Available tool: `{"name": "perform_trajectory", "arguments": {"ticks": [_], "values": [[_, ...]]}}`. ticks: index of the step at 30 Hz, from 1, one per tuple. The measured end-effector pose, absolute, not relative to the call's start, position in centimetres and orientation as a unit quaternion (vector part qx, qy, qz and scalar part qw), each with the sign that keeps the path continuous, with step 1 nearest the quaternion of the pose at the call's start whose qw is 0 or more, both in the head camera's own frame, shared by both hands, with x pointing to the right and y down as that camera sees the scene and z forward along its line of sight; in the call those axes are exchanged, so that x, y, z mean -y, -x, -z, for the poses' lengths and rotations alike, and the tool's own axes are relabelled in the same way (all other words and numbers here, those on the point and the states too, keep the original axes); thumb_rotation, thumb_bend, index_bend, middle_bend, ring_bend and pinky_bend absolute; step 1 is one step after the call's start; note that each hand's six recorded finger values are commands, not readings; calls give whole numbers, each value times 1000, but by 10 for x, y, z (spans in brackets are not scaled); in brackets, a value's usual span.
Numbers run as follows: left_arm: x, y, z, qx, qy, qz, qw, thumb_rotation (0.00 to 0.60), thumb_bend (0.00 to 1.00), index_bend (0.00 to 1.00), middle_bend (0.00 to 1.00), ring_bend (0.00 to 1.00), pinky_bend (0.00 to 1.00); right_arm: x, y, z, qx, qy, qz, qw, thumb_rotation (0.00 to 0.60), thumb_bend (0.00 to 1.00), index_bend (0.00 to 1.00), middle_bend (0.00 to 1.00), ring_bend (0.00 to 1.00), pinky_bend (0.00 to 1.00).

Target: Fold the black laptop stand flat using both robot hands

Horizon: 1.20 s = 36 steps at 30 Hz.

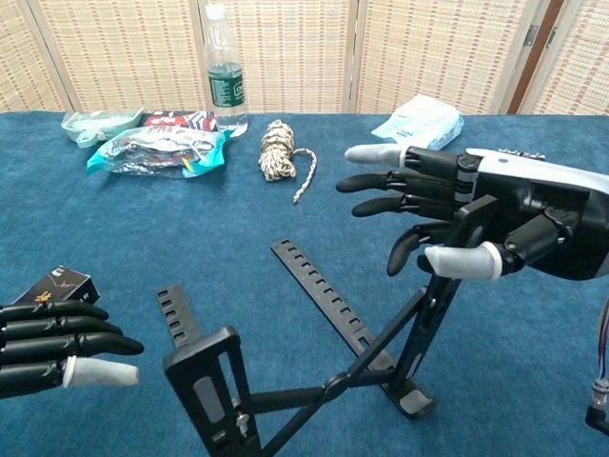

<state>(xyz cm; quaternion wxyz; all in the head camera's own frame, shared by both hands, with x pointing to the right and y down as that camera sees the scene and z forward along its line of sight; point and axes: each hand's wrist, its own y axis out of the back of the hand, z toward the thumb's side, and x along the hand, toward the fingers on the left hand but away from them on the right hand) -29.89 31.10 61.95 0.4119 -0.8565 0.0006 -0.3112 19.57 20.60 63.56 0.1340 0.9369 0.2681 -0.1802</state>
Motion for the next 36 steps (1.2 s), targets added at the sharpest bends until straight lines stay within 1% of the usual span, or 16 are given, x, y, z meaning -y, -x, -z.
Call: {"name": "perform_trajectory", "arguments": {"ticks": [23,36], "values": [[-318,277,-629,37,860,291,418,600,321,0,0,0,0,-205,-199,-636,-278,-934,182,134,600,157,0,143,133,393],[-316,267,-637,56,863,282,414,600,321,0,0,0,0,-204,-192,-633,-281,-935,176,127,600,159,0,143,133,406]]}}
